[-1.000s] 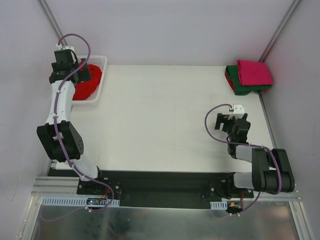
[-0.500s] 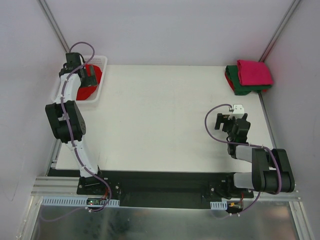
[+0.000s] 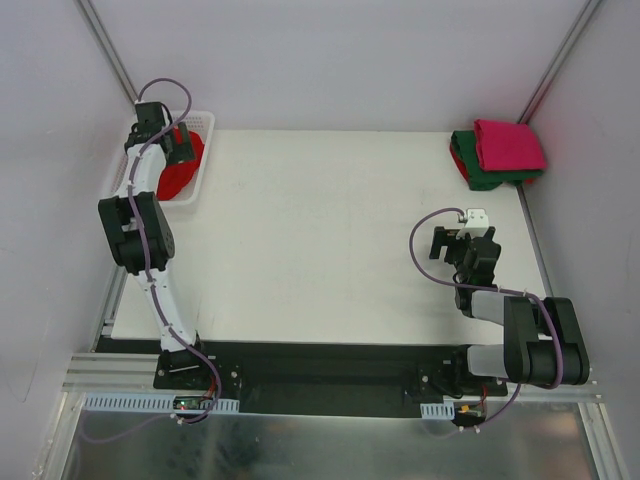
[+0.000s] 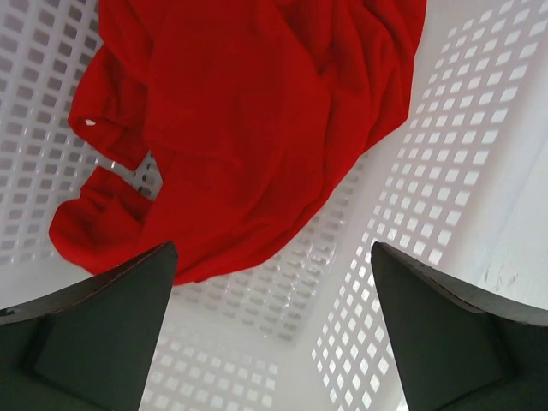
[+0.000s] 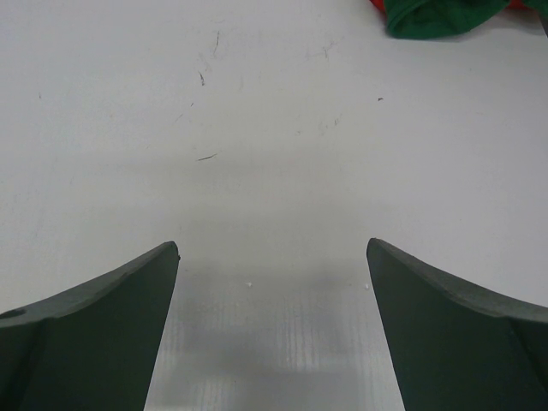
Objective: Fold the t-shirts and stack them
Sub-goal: Grab crumpled tshirt from bin with the left arm
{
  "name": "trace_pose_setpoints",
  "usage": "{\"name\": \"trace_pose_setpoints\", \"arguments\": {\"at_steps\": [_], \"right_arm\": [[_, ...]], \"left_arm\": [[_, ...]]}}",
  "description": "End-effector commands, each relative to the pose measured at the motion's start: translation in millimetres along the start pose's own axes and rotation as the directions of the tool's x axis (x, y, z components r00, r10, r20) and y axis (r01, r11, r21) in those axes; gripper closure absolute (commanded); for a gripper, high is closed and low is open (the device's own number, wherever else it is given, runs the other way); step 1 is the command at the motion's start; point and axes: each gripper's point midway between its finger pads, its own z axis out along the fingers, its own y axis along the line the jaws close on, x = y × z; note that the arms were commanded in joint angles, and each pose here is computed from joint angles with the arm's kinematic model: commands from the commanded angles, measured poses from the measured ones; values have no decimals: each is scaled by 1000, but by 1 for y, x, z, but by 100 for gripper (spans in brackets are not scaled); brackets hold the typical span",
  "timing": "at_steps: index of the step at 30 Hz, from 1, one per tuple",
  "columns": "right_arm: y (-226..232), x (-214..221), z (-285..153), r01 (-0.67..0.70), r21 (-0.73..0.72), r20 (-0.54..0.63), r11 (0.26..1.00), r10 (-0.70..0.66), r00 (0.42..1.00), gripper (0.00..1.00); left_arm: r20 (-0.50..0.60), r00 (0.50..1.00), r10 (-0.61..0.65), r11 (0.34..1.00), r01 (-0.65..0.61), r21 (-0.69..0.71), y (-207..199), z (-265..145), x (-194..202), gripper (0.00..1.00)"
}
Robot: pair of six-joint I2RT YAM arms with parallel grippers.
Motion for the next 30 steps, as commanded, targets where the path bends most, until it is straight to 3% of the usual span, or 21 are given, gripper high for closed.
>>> {"name": "trace_pose_setpoints", "arguments": {"at_steps": [1,13,17,20,24,25,28,30], "right_arm": [[4,-16,4,6,-20,52,1000,-5,999,4],[3,-16,4,6,-18,51,1000,-5,999,4],[3,-16,4,7,-18,52,1000,-6,999,4],[3,-16,4,7,-18,52,1000,-6,999,4],[3,-16,4,7,-18,52,1000,-6,999,4],[3,-16,4,7,-18,52,1000,-6,999,4],[4,-16,4,6,-20,52,1000,-5,999,4],[3,-15,4,7,-17,51,1000,-6,999,4]], "left_arm": [[53,998,-22,999,23,-34,10,18,-19,3],[37,998,-49,998,50,-48,28,60,-16,5],[43,997,-62,997,64,-50,31,68,-19,13],[45,997,-59,997,61,-47,30,74,-19,28],[49,997,-61,997,63,-43,30,76,-21,62],[50,997,-61,997,63,-43,30,77,-22,75],[49,997,-63,997,65,-42,31,78,-21,94],[50,997,-63,997,65,-38,30,77,-22,100]]}}
